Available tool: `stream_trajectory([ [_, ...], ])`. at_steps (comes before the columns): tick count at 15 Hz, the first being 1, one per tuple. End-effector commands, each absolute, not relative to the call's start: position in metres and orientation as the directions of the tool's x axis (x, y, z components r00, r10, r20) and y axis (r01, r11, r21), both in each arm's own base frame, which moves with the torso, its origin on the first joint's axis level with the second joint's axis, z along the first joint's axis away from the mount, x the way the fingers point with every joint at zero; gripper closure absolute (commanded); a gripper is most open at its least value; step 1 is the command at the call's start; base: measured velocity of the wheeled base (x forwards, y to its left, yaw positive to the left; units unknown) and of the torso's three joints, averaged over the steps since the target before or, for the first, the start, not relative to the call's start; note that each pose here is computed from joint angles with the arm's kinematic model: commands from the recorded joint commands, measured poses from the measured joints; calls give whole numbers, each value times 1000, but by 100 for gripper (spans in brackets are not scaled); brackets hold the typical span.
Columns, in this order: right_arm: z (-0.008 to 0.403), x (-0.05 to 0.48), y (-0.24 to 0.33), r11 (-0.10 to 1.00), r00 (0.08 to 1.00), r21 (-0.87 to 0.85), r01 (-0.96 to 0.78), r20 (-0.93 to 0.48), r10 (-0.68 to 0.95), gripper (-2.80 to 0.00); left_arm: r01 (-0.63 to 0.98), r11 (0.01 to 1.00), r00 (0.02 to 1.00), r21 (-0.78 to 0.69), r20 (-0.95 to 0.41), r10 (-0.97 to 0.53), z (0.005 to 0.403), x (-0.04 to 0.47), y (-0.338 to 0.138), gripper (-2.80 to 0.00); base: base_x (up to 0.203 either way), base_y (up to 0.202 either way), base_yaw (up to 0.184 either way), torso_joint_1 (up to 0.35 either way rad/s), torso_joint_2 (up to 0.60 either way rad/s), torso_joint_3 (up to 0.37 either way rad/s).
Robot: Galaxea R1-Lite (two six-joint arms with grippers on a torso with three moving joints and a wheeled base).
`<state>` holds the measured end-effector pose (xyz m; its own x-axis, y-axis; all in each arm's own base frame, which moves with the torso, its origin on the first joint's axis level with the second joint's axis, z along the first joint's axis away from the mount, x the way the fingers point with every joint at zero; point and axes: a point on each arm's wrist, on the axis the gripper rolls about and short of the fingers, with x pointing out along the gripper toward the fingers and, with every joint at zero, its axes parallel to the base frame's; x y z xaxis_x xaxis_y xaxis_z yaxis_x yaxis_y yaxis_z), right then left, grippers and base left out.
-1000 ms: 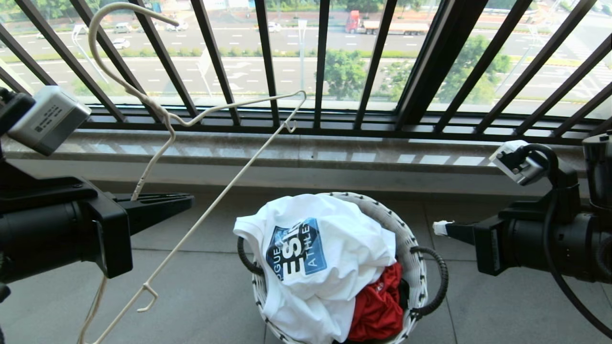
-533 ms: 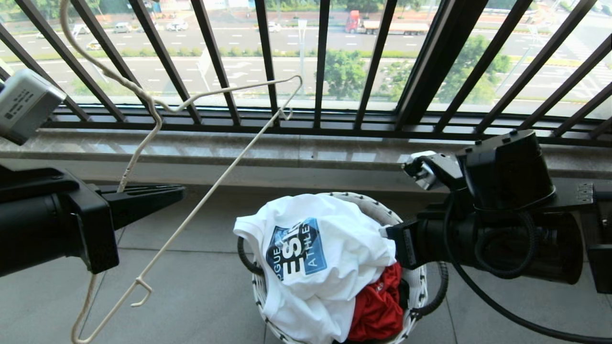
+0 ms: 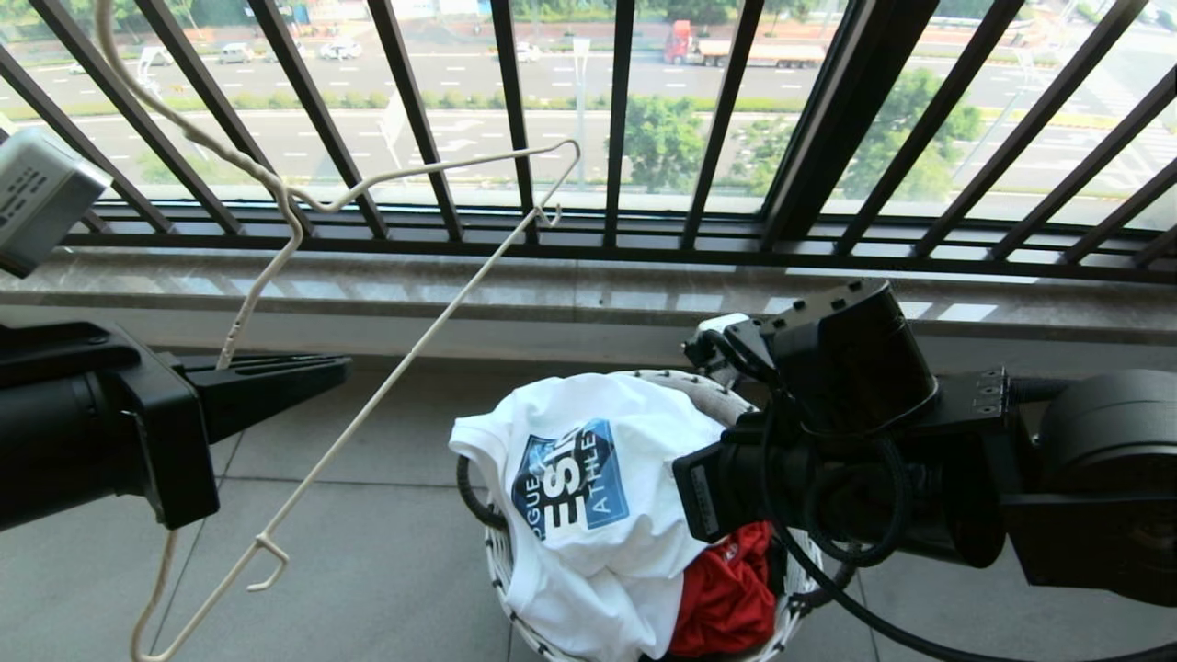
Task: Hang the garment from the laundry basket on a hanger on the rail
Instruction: Pick up clothes from the basket
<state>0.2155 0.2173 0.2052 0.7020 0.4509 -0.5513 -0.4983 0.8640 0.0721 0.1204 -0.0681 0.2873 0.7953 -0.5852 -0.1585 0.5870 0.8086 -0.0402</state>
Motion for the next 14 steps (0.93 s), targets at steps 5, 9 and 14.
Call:
stream_trajectory([
  [5,196,220,233,876,717,29,-481,-562,412,-280,588,808,794,-40,-162,-586,286,121,-69,0,0,0,0,0,0,0],
  [9,184,233,256,890,765,-75,-449,-546,340,-280,583,812,798,-40,-159,-581,287,120,-68,0,0,0,0,0,0,0],
  [14,172,248,269,859,815,-201,-471,-472,336,-280,582,812,799,-39,-162,-580,286,121,-68,0,0,0,0,0,0,0],
])
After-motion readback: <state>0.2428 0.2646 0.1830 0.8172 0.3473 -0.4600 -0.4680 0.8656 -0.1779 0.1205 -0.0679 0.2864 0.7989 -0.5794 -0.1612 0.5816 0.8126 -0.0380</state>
